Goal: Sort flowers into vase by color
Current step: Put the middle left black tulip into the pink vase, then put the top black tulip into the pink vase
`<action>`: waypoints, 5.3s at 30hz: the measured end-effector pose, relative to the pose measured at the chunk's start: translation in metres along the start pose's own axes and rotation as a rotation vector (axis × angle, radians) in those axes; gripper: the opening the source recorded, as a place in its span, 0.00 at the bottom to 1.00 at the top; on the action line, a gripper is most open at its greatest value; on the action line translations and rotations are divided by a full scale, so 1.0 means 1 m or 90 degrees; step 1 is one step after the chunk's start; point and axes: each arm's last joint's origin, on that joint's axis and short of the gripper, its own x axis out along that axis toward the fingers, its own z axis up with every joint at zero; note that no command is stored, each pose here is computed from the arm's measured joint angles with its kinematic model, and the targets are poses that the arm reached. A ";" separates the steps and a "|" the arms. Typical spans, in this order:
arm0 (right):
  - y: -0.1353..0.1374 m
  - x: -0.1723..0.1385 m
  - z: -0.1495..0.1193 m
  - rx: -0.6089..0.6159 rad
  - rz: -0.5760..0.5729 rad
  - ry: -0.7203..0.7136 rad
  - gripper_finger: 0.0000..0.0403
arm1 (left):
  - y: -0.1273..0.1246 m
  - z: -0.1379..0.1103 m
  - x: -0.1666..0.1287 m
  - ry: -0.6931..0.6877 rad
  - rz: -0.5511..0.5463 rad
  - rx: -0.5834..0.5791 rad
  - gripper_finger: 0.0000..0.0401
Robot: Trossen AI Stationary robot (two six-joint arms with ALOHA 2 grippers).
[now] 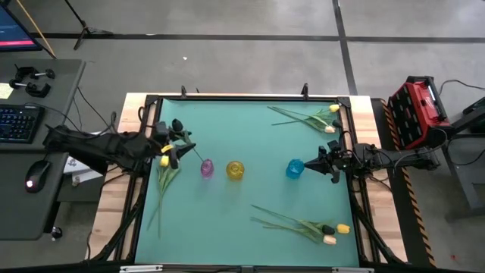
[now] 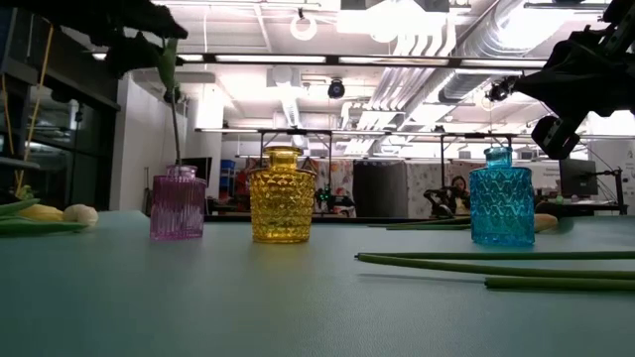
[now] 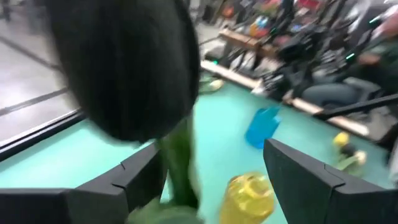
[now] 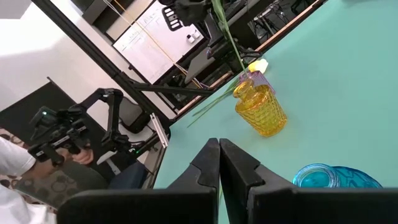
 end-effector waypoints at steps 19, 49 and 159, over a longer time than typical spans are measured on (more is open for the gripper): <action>0.000 0.000 0.000 0.000 0.000 0.000 0.00 | 0.004 0.012 -0.023 0.203 -0.032 -0.122 0.63; 0.013 -0.018 0.052 0.287 -0.107 -0.624 0.00 | -0.046 0.000 0.018 0.360 -0.171 -0.352 0.63; -0.010 0.064 0.186 0.030 -0.178 -0.260 0.00 | 0.002 0.004 0.046 0.465 -0.196 -0.329 0.63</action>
